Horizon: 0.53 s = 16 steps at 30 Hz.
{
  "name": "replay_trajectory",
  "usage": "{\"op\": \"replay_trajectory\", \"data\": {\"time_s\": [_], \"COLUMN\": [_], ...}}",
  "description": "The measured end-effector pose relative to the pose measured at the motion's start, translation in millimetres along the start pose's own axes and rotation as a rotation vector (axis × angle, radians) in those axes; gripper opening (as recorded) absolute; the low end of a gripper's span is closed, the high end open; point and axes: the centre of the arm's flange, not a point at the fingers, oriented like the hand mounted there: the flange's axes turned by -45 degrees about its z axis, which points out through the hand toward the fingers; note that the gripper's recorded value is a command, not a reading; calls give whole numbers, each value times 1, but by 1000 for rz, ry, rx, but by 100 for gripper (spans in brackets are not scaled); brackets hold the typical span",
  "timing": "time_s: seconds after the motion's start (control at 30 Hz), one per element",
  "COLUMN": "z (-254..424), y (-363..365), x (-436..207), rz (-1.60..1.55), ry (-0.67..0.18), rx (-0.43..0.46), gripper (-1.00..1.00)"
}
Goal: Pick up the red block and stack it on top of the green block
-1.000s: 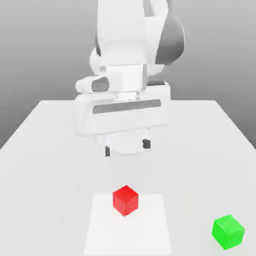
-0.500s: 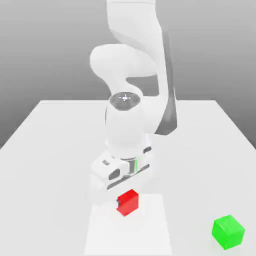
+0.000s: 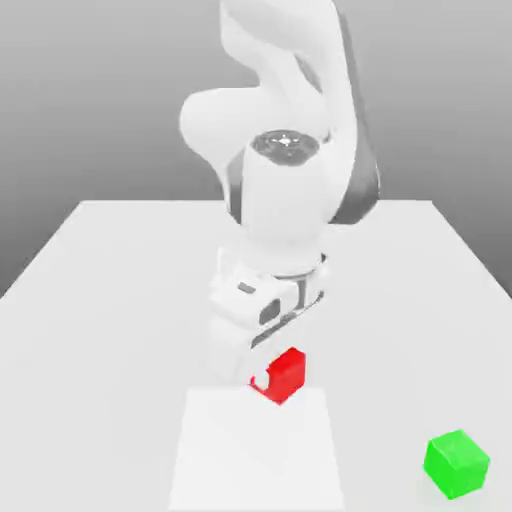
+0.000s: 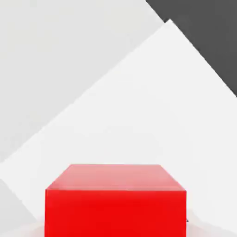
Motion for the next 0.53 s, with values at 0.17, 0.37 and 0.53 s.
{"op": "replay_trajectory", "data": {"time_s": [0.17, 0.37, 0.53], "z": [-15, 9, 34], "y": [-18, -47, -49], "x": [97, 167, 168], "rz": [-337, -577, -582], "ry": [4, 15, 15], "rx": [0, 9, 9], "gripper": [-100, -100, 100]}}
